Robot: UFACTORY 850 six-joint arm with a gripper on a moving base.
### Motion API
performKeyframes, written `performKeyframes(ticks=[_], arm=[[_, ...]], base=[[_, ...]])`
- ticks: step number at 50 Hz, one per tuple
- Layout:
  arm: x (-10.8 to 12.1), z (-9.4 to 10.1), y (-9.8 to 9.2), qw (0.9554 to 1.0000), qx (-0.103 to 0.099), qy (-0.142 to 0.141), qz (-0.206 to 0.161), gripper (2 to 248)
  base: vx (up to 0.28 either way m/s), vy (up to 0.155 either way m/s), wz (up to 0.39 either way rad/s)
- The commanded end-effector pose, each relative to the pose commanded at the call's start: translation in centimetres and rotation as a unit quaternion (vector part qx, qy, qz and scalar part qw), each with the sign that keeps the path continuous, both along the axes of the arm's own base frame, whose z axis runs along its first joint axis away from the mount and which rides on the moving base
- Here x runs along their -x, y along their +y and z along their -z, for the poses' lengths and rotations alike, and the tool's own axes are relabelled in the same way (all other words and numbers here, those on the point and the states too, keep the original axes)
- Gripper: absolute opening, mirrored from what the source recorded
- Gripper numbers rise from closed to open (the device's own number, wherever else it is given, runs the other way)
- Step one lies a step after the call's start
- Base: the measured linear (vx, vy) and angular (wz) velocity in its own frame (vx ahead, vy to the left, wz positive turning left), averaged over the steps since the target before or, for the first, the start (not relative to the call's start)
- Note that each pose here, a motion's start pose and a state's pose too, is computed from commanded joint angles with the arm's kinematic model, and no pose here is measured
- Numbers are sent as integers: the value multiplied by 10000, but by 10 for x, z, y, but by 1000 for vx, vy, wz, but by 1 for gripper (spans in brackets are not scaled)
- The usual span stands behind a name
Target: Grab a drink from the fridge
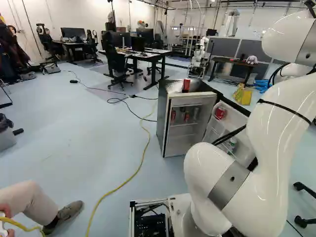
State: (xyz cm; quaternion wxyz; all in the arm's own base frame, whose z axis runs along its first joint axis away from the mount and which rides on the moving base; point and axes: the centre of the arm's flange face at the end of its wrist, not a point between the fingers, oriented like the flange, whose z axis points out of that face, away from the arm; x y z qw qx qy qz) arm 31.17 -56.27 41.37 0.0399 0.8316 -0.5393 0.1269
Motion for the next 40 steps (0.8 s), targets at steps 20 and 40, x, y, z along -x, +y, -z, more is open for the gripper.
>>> performKeyframes(ticks=[20,40], arm=[[-1,0,18,9999,-63,35,-75,247],[-2,-1,36,9998,-124,70,-157,247]], base=[[0,0,0],[0,0,0]])
